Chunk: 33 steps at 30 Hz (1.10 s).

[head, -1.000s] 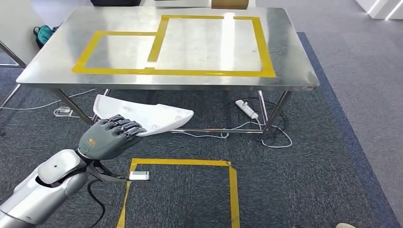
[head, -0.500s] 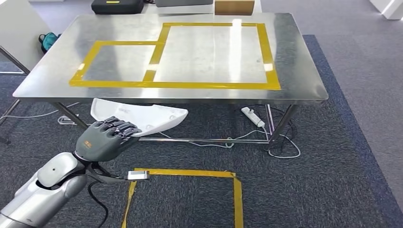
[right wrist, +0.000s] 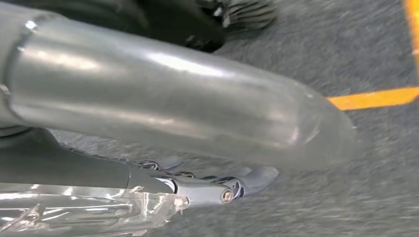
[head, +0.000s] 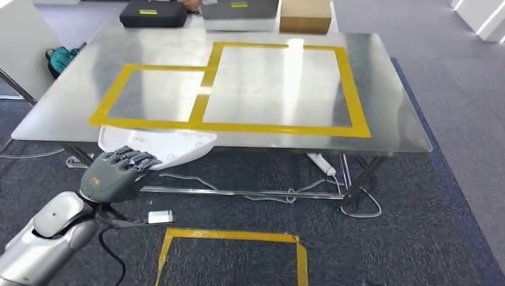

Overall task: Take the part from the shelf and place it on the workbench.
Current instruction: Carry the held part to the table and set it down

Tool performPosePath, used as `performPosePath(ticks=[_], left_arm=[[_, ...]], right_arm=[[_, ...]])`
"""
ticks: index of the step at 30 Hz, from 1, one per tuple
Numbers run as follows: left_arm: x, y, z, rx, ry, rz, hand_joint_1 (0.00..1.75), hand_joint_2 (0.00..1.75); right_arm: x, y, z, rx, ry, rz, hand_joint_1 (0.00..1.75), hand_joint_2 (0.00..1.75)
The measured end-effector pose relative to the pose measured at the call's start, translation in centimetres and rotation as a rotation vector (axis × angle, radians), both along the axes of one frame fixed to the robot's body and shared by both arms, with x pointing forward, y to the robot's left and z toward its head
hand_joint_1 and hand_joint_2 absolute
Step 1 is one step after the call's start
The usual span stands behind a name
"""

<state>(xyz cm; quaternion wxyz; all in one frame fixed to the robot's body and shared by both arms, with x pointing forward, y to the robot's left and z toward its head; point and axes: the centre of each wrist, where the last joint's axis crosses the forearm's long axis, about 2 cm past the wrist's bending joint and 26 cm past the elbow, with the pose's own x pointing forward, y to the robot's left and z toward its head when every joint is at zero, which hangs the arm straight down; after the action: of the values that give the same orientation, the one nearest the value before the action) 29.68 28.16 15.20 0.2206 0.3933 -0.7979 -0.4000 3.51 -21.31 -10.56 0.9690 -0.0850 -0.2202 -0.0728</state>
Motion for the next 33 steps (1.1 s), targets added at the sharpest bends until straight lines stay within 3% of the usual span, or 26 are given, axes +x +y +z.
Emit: performPosePath(ticks=[33], left_arm=[[-0.02,0.98,-0.04,-0.001,0.01,0.021,1.75,1.75]], right_arm=[[-0.14,-0.4,-0.08,0.003,-0.026,0.022,0.0,0.0]])
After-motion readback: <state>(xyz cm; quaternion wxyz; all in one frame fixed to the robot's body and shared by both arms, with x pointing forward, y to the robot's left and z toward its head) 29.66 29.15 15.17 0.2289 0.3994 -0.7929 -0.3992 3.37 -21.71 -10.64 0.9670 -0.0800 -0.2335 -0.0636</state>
